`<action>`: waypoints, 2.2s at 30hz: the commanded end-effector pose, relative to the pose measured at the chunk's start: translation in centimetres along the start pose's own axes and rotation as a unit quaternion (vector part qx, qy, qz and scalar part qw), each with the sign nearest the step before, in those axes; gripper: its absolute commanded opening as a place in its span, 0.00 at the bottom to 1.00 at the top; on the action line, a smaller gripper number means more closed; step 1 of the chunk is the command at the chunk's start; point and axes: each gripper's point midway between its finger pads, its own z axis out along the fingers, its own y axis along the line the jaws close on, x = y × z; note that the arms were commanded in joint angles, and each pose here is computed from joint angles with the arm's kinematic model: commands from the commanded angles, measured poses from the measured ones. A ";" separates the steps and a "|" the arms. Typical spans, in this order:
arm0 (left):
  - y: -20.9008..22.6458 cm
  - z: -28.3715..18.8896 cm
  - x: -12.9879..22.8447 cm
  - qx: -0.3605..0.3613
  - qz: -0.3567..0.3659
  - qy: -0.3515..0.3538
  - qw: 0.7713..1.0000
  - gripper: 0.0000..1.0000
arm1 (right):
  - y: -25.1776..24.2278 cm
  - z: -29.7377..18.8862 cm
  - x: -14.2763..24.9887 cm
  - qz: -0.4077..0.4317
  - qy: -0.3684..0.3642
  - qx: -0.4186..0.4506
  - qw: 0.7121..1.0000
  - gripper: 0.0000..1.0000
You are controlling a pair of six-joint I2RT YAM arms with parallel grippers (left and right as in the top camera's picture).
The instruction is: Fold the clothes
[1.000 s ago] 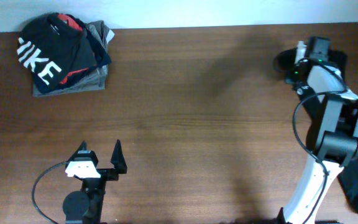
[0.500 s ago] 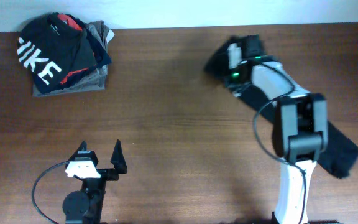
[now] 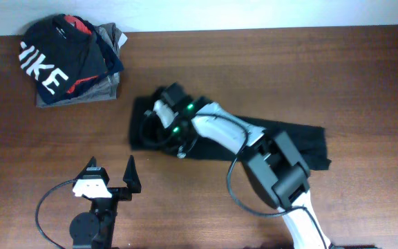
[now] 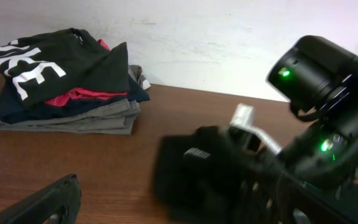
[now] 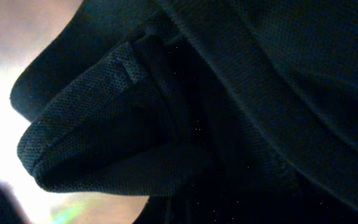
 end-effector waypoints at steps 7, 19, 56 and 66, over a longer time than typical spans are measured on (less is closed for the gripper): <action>0.0 0.0 0.2 0.000 0.007 0.000 1.000 0.99 | 2.8 -2.0 -0.2 0.014 0.022 -0.022 0.999 0.13; 0.0 0.0 0.2 0.000 0.007 0.000 1.000 0.99 | 7.2 -16.0 -3.6 -0.045 -0.037 0.008 0.998 0.33; 0.0 0.0 0.2 0.000 0.007 0.000 1.000 0.99 | -3.2 -0.1 -1.6 -0.090 -0.023 0.143 0.985 0.26; 0.0 0.0 0.2 0.000 0.007 0.000 1.000 0.99 | -1.7 -2.6 -4.8 -0.099 -0.069 0.152 0.981 0.04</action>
